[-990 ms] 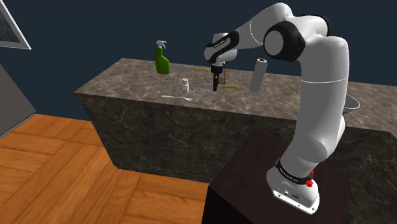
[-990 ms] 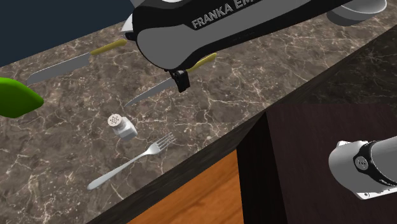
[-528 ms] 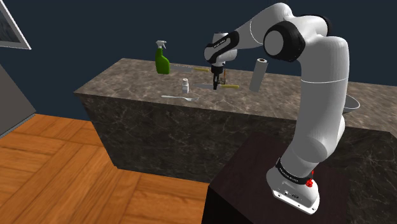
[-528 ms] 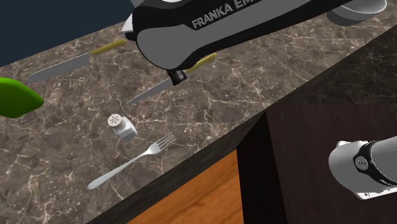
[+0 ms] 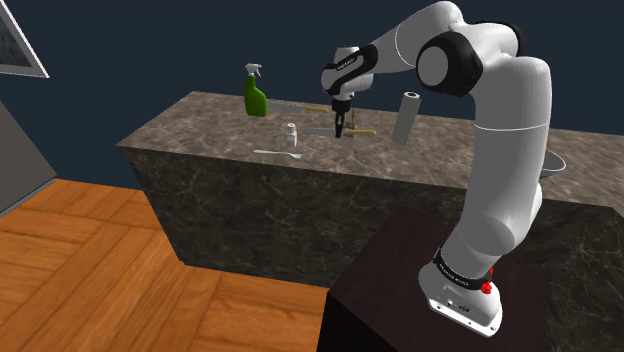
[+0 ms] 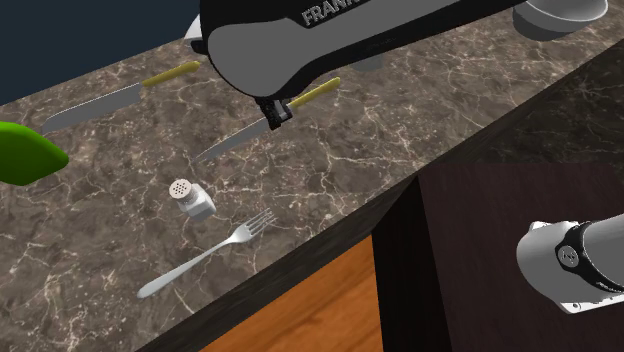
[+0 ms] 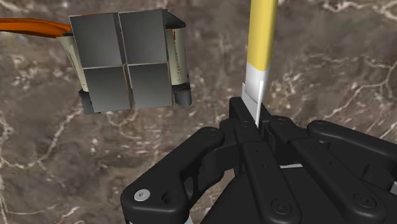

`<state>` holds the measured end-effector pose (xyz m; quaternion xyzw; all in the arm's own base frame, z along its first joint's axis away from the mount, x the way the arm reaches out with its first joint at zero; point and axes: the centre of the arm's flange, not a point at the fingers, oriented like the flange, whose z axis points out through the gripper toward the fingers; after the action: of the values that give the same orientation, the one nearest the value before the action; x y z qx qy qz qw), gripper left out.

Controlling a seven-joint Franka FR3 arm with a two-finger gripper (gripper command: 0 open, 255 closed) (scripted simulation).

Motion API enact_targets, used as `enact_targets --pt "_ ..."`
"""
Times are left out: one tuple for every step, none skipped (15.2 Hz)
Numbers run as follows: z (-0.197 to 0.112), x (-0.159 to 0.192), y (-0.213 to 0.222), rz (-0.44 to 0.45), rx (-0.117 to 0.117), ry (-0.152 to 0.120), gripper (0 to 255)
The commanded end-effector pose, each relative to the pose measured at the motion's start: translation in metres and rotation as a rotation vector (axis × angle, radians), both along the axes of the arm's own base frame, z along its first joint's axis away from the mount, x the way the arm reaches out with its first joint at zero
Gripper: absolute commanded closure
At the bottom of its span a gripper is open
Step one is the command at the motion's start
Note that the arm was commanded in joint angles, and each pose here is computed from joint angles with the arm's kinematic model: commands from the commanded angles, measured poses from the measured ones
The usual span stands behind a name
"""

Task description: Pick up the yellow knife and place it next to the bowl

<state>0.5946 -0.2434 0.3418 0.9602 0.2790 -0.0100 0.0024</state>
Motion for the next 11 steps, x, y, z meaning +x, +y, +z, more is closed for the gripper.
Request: enact_targets --pt "0.011 -0.002 0.0 0.0 0.0 0.0 255" --pt "0.016 -0.002 0.0 0.0 0.0 0.0 255" --pt "0.021 -0.002 0.0 0.0 0.0 0.0 255" --pt "0.027 -0.002 0.0 0.0 0.0 0.0 255" --pt "0.032 -0.002 0.0 0.0 0.0 0.0 255" --pt "0.037 -0.002 0.0 0.0 0.0 0.0 255" --pt "0.043 -0.002 0.0 0.0 0.0 0.0 255" --pt "0.048 -0.002 0.0 0.0 0.0 0.0 255" --pt "0.053 -0.002 0.0 0.0 0.0 0.0 255" --pt "0.058 -0.002 0.0 0.0 0.0 0.0 255" --pt "0.064 -0.002 0.0 0.0 0.0 0.0 255"
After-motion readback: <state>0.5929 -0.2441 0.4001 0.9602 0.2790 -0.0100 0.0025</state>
